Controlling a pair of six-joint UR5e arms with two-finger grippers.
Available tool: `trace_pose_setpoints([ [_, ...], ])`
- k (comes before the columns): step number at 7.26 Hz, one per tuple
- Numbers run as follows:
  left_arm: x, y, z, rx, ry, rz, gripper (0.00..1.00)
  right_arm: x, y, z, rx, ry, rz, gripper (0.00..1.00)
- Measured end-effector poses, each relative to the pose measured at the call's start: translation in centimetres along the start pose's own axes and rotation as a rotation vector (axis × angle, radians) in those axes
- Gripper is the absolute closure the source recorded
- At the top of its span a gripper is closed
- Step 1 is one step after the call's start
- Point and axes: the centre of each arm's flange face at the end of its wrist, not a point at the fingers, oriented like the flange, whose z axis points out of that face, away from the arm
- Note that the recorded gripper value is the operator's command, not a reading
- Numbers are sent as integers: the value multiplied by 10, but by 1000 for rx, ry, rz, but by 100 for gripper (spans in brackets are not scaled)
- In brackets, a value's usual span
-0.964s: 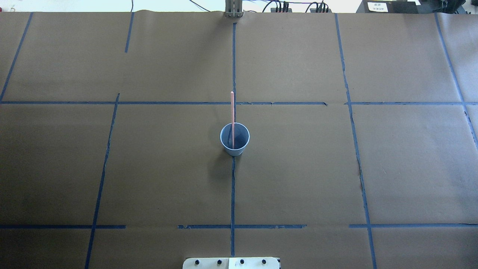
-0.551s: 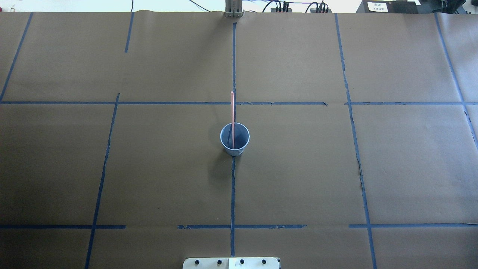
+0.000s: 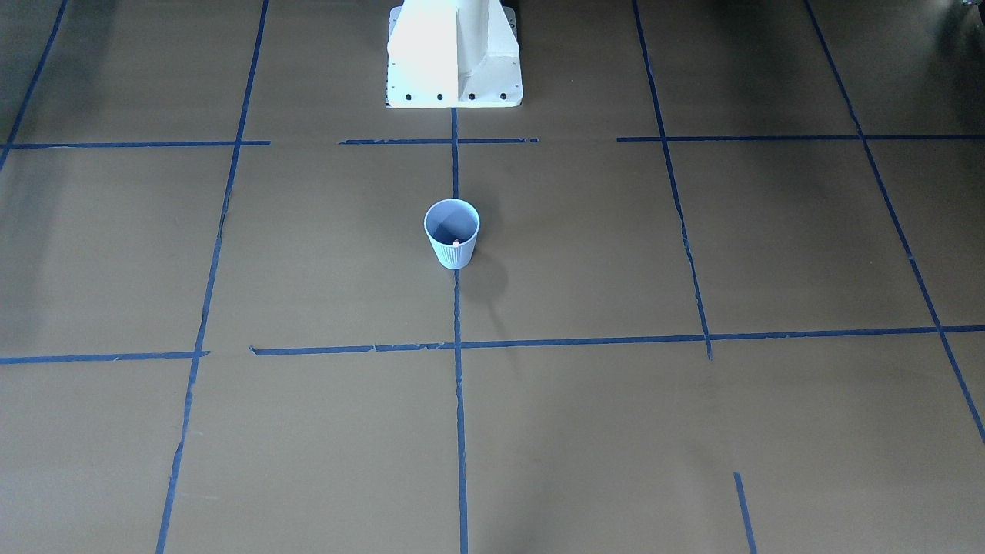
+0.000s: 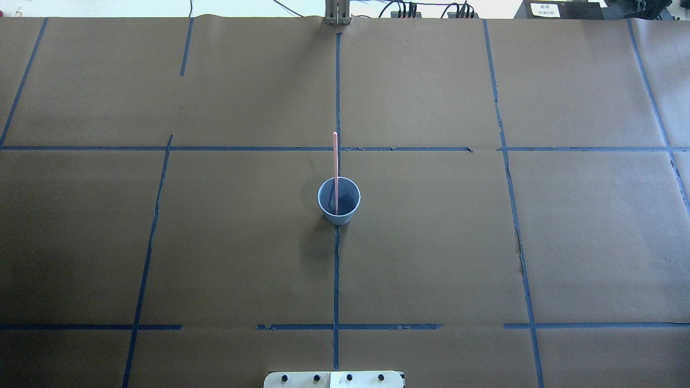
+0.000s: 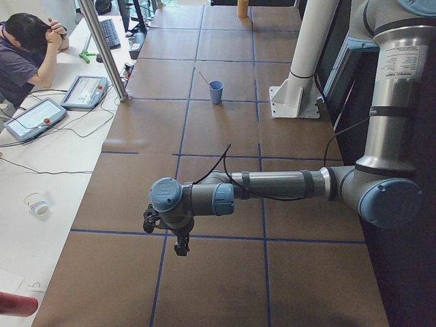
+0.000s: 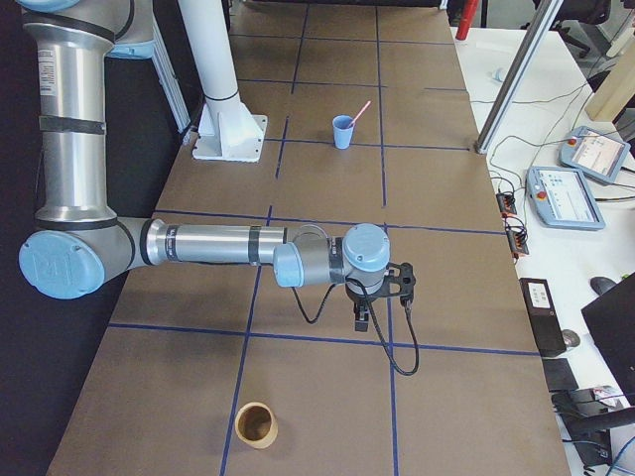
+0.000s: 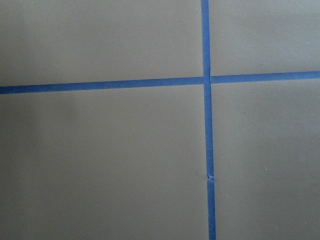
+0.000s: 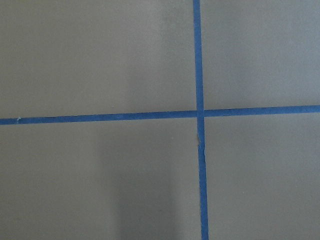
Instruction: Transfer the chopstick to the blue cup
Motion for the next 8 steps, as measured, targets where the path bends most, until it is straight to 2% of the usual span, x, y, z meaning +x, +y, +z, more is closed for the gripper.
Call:
trace_pose_setpoints([
  [4,1,-1,-1,3,0,3,0,17,3,11,-15,33,3,0],
  [8,2,-3,-2,5,0,5,0,31,3,23,-40,32,-27,0],
])
